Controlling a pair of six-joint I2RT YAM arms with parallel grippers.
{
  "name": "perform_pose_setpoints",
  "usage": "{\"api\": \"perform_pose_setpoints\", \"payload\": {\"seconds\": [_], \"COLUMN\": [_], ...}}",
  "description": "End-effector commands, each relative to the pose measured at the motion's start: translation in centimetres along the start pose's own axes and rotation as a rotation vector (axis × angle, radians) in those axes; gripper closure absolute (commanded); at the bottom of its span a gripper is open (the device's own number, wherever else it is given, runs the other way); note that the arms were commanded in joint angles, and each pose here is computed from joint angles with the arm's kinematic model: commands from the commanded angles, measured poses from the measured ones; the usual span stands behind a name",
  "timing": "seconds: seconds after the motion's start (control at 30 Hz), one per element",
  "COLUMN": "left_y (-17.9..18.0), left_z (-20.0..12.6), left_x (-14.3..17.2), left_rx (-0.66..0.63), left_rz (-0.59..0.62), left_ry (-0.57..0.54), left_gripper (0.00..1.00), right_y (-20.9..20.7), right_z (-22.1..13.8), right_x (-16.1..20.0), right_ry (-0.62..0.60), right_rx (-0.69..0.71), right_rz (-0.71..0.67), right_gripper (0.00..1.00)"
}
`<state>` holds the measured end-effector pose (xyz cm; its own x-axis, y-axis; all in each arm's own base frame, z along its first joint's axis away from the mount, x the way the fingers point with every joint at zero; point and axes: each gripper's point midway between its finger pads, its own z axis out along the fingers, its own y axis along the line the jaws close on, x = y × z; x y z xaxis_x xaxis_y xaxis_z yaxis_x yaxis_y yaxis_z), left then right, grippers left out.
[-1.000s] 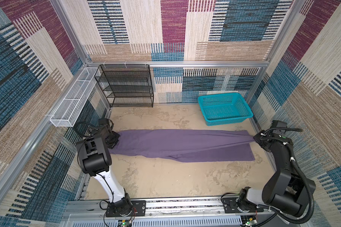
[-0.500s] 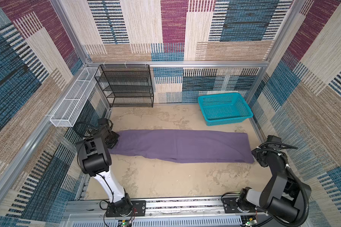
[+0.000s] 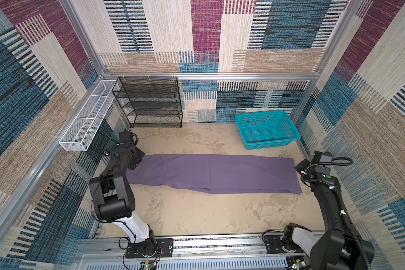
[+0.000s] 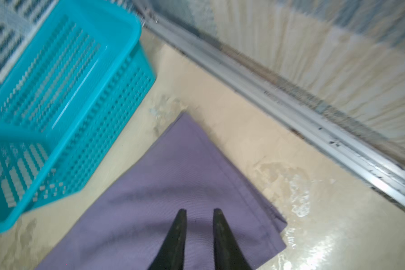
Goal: Fold and stack the trousers
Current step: Smooth out the trousers at the center of the table.
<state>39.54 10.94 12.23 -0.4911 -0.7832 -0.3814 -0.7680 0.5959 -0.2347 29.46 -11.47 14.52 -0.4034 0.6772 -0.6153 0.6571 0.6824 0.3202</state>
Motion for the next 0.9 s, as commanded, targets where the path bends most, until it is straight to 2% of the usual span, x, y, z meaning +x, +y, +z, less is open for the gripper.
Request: {"api": "perform_pose_setpoints", "payload": {"seconds": [0.0,0.07,0.17,0.23,0.3,0.43,0.53,0.7,0.87], "left_y": [-0.6,-1.6,-2.6,-2.7,-2.7,-1.0,0.1,1.5,3.9], "left_z": [-2.6,-3.9,-4.9,-4.9,-4.4,-1.9,-0.3,1.0,3.1], "left_x": [0.6,1.6,3.9,5.9,7.8,10.7,11.8,11.9,12.0], "left_rx": [-0.007,0.032,0.058,0.053,0.043,-0.020,-0.052,-0.111,-0.132], "left_rz": [0.039,0.070,0.149,0.203,0.247,0.269,0.270,0.283,0.200], "left_ry": [-0.025,-0.029,-0.020,-0.006,0.023,0.106,0.134,0.153,0.217], "left_gripper": [0.98,0.90,0.84,0.88,0.93,0.95,0.96,0.96,0.98], "right_y": [-0.4,-0.6,-0.6,-0.4,-0.3,-0.8,-0.9,-1.5,-1.0], "right_z": [1.6,3.1,4.9,6.0,6.8,8.4,9.6,11.1,11.9], "right_x": [2.0,2.7,2.9,2.9,2.8,2.1,1.7,1.3,-0.1], "right_ry": [0.049,0.083,0.100,0.102,0.096,0.089,0.108,0.128,0.112], "right_rx": [0.003,0.015,0.026,0.011,0.011,0.067,0.097,0.153,0.153], "right_rz": [-0.028,-0.035,-0.053,-0.053,-0.047,-0.063,-0.091,-0.105,-0.127], "right_gripper": [0.59,0.50,0.49,0.56,0.57,0.47,0.44,0.44,0.43]}}
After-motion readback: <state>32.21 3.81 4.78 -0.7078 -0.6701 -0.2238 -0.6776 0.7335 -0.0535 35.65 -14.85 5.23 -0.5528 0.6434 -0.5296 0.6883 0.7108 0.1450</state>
